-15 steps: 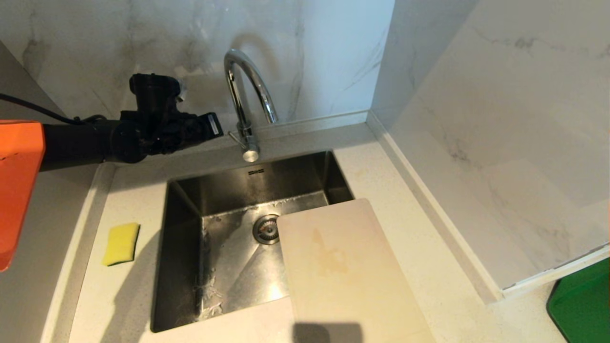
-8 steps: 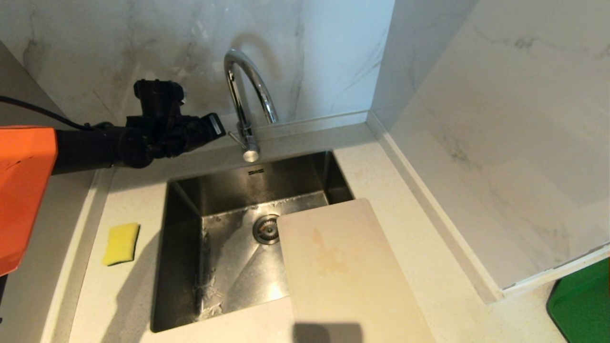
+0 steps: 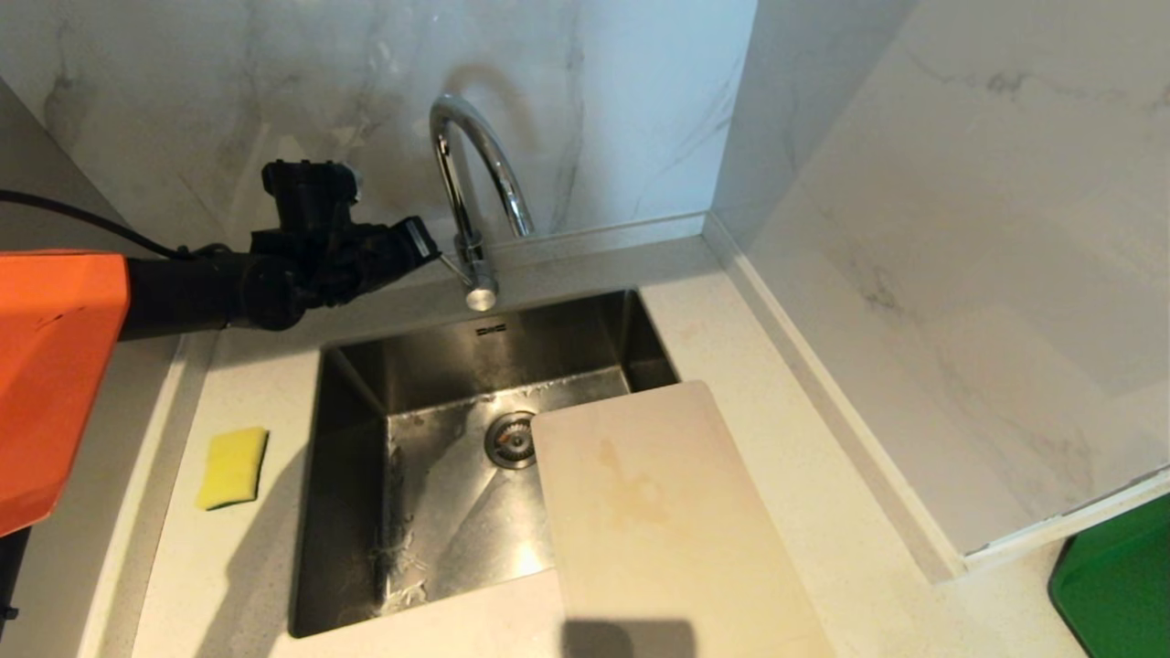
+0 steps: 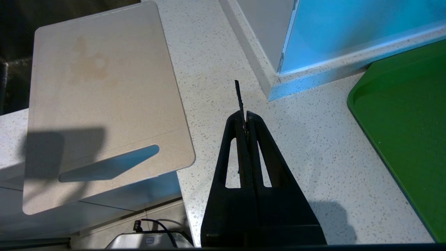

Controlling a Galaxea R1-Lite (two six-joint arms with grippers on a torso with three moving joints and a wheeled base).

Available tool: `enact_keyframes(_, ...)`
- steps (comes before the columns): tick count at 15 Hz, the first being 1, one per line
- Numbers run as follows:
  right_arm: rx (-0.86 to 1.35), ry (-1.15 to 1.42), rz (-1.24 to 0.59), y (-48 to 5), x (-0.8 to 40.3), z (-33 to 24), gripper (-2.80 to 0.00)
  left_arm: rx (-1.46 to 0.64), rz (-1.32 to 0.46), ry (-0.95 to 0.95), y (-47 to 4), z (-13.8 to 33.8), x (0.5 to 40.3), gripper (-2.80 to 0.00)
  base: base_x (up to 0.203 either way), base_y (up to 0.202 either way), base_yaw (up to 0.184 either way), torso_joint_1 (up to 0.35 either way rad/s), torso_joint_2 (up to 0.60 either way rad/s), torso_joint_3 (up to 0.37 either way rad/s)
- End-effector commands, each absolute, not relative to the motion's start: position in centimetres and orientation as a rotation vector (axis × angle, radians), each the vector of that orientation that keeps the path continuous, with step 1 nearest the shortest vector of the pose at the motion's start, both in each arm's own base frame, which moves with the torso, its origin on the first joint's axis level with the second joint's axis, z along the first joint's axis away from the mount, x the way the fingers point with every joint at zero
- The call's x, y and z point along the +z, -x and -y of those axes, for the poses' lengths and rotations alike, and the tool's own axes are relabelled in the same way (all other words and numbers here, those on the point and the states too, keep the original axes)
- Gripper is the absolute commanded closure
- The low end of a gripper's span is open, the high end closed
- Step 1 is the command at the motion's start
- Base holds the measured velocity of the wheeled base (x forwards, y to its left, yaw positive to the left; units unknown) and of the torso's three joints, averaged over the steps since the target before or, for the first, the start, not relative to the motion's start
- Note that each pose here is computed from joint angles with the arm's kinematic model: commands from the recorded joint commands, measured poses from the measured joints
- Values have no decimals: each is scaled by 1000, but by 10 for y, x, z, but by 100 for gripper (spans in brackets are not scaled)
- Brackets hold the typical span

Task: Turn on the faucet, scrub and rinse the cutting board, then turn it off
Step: Turn on the tap

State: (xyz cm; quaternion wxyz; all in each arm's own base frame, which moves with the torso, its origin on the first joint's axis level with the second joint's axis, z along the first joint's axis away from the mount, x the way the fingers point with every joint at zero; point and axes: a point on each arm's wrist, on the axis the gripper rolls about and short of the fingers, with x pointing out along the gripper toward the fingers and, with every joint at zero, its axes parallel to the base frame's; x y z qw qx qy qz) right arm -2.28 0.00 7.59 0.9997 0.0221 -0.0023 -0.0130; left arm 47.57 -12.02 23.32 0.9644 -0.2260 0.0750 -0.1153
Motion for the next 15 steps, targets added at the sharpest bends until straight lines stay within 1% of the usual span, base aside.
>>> enact_keyframes(1,-26,-44,7,23,76,0,0,-234,-150,459,-476,120,233,0,0,0,0,0,0,0)
enact_keyframes(7,-26,-44,7,23,76,0,0,-243,-129,465,-480,122,228,0,0,0,0,0,0,0)
enact_keyframes(15,-26,-44,7,23,76,0,0,-289,-153,477,-483,123,221,0,0,0,0,0,0,0)
